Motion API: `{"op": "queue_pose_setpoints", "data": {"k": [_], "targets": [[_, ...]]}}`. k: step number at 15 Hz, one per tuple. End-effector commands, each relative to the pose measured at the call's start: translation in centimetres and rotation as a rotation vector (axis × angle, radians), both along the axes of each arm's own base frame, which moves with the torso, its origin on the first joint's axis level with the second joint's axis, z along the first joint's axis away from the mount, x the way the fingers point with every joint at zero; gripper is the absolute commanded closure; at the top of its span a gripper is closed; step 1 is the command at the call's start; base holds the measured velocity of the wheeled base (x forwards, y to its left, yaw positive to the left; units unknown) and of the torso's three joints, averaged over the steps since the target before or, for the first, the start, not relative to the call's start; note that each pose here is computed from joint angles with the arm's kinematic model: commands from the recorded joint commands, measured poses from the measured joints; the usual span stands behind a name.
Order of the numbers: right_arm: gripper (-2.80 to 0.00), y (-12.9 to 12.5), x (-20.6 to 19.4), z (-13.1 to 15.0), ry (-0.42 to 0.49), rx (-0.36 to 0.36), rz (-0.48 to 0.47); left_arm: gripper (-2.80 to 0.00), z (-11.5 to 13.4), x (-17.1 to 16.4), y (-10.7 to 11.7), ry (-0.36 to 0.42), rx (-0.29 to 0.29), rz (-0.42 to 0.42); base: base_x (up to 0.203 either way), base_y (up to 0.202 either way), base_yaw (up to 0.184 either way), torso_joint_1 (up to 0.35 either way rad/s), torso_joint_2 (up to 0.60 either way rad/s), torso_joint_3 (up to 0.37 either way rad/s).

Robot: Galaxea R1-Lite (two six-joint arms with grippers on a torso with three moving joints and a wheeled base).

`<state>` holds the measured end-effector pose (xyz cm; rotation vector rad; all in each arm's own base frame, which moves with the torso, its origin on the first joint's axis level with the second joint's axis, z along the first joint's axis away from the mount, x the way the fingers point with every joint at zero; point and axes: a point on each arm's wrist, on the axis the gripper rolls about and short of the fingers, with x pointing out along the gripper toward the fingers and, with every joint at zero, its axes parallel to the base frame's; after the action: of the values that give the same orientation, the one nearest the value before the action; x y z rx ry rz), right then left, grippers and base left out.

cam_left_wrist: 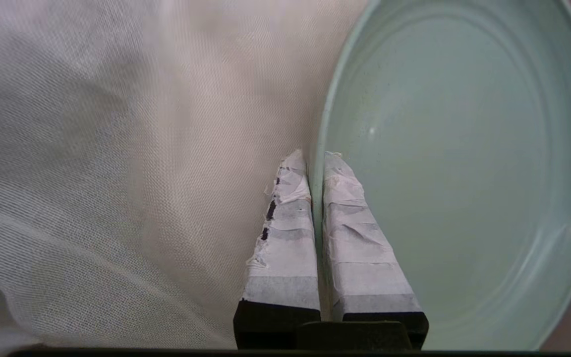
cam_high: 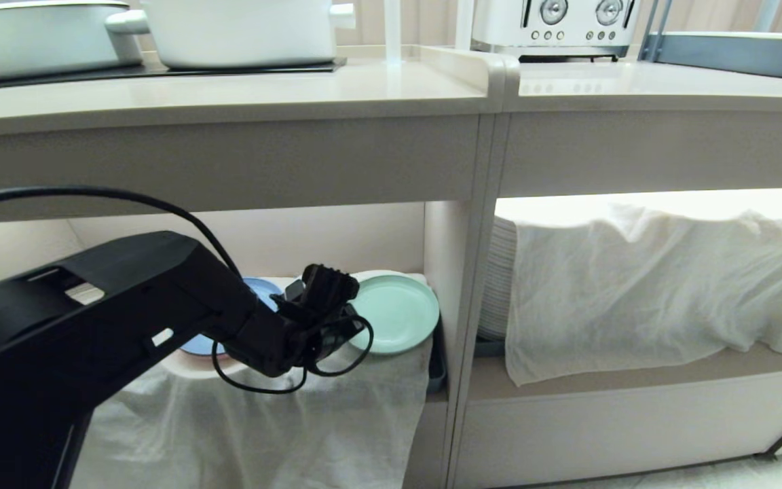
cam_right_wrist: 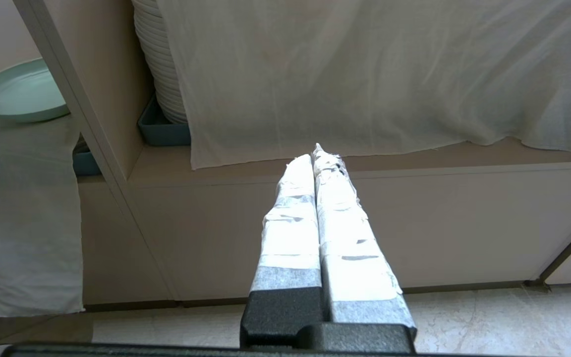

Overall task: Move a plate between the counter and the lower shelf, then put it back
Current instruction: Pick up the plate in the cupboard

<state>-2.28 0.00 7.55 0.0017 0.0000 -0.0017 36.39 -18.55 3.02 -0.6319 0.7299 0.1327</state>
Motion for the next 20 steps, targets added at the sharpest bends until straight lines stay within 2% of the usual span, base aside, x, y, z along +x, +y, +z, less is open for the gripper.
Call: {"op": "queue_pose_setpoints", "data": {"k": [1, 4, 13, 20], "targets": [[0.00, 0.0, 0.0, 0.0, 0.000, 0.000, 0.000, 0.00, 1.4, 0.1, 0.4, -0.033, -0.021, 0.017, 0.000, 0.000, 0.000, 0.000, 0.00, 0.000], [0.00, 0.0, 0.0, 0.0, 0.000, 0.000, 0.000, 0.00, 1.9, 0.0, 0.6, -0.038, -0.026, 0.019, 0.000, 0.000, 0.000, 0.000, 0.00, 0.000], [0.00, 0.0, 0.0, 0.0, 0.000, 0.000, 0.000, 0.00, 0.1, -3.7, 2.4, 0.098, 0.001, 0.056, 0.000, 0.000, 0.000, 0.000, 0.00, 0.000], [0.00, 0.0, 0.0, 0.0, 0.000, 0.000, 0.000, 0.00, 1.6, -5.1, 3.2, 0.090, -0.030, 0.082, 0.000, 0.000, 0.000, 0.000, 0.00, 0.000]]}}
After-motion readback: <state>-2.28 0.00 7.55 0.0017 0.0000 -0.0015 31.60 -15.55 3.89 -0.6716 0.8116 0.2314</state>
